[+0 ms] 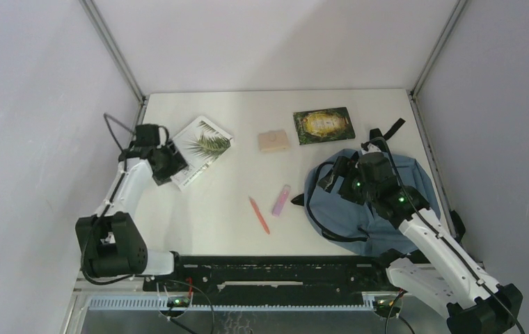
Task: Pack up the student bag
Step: Adjust the book at the center of the board.
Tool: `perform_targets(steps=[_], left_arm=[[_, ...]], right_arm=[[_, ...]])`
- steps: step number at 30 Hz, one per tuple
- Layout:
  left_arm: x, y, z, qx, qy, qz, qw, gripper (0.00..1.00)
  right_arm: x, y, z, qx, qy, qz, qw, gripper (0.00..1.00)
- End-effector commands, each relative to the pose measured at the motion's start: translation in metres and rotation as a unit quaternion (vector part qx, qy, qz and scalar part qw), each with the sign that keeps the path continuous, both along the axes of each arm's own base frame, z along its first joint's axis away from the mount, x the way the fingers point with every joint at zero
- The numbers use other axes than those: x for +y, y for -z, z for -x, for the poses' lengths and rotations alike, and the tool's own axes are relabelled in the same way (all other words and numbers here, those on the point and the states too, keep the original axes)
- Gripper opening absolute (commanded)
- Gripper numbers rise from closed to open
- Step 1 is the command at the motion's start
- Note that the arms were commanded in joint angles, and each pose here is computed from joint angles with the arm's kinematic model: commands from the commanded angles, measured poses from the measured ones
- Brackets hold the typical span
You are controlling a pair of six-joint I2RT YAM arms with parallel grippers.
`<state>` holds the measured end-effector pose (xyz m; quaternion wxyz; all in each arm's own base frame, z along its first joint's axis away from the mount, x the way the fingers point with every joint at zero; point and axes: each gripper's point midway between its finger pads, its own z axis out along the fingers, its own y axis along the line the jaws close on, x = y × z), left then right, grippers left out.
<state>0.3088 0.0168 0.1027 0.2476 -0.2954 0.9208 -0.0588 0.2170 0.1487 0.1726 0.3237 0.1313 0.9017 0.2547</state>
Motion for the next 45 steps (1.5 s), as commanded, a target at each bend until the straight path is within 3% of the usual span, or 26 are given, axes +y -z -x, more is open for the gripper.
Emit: perform_targets(steps=[1,7,14,15,16,21,25,30,32,34,42,45], left_arm=[[-0.026,-0.061,-0.042,-0.071,0.061,-0.085,0.992,0.73],[-0.072,-0.081,-0.121,-0.079,0.087,-0.090,0.989,0.74],[-0.080,-0.066,-0.206,-0.033,0.056,-0.203,0.977,0.77],[-0.081,-0.062,-0.215,-0.031,0.055,-0.215,0.975,0.95],[-0.083,-0.060,-0.222,-0.030,0.056,-0.225,0.972,0.99],[-0.095,-0.021,-0.233,-0.001,0.104,-0.245,0.964,0.99],[-0.100,0.018,-0.213,0.065,0.142,-0.255,0.954,0.98],[-0.114,0.030,-0.167,0.115,0.191,-0.275,0.935,0.86],[-0.122,0.037,-0.137,0.131,0.221,-0.281,0.924,0.70],[-0.132,0.038,-0.108,0.134,0.248,-0.277,0.919,0.63],[-0.152,0.052,0.015,0.147,0.320,-0.216,0.911,0.66],[-0.163,0.028,0.023,0.114,0.343,-0.160,0.919,0.69]], right_arm=[[0.010,-0.011,-0.010,-0.023,-0.007,-0.021,0.999,0.93],[0.010,-0.013,-0.005,-0.022,-0.005,-0.024,0.999,0.92],[-0.005,-0.015,0.013,-0.018,0.012,-0.011,1.000,0.93],[-0.008,-0.014,0.016,-0.016,0.015,-0.008,1.000,0.93],[-0.009,-0.014,0.018,-0.016,0.017,-0.007,1.000,0.93],[-0.017,-0.012,0.022,-0.013,0.031,0.000,0.999,0.93],[-0.013,-0.010,0.020,-0.011,0.027,-0.003,1.000,0.93],[-0.007,-0.004,0.012,-0.001,0.023,0.000,1.000,0.92],[0.002,-0.002,0.013,0.010,0.003,-0.012,1.000,0.92],[0.008,-0.001,0.011,0.012,-0.006,-0.015,1.000,0.92],[0.011,0.008,0.003,0.018,-0.011,-0.003,1.000,0.92],[0.012,0.008,0.002,0.016,-0.016,-0.002,1.000,0.91]])
